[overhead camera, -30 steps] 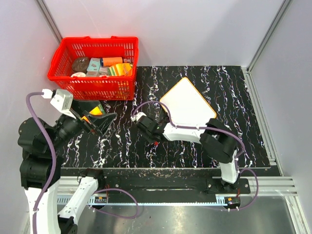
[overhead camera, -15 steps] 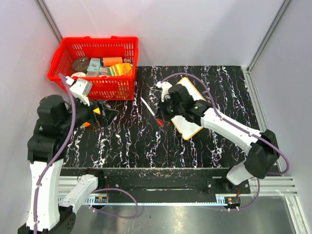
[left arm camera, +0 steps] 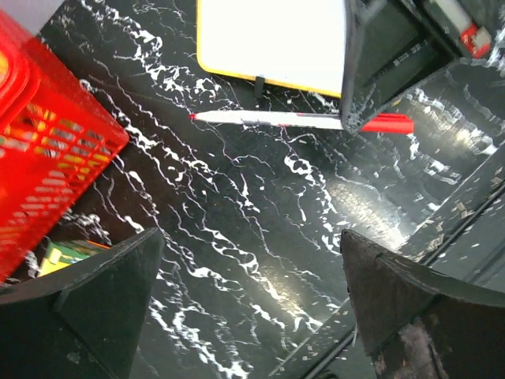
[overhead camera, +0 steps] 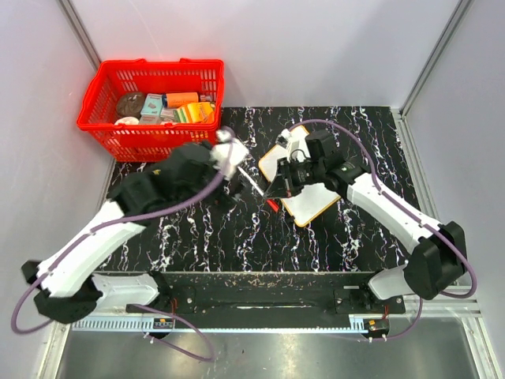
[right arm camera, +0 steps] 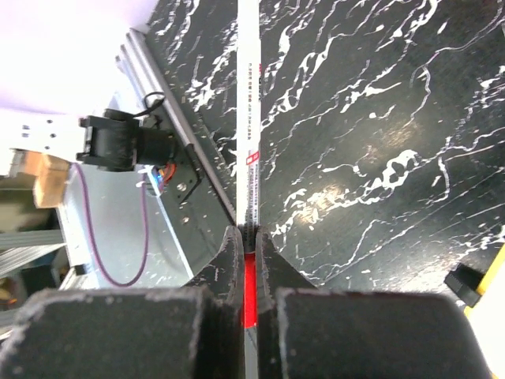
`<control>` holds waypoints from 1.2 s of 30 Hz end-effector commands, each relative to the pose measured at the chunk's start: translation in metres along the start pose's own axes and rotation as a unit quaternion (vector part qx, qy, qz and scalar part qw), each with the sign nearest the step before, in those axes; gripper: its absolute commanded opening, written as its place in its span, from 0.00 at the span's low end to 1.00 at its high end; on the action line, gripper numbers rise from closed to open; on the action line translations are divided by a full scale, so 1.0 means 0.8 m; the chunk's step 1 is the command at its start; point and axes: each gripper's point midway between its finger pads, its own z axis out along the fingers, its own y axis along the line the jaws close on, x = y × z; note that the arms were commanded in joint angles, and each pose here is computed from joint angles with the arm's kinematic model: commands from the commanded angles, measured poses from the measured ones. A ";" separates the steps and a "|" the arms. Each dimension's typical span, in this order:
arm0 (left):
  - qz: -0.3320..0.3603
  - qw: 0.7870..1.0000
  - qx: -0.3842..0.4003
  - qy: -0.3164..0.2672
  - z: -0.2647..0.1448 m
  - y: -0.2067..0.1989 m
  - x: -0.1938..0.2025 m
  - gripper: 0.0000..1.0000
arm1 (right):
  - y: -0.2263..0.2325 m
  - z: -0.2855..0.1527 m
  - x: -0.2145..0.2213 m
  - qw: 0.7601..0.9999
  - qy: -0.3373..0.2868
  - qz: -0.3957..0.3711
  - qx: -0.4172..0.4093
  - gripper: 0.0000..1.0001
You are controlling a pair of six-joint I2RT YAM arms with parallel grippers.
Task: Write a sentence on the whiteboard
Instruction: Pick up the whiteboard marker at the center of the board.
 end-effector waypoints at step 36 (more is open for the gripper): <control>0.404 0.911 0.045 -0.062 0.099 -0.092 0.008 0.00 | 0.065 -0.071 -0.024 0.991 -0.041 0.037 -0.122 0.39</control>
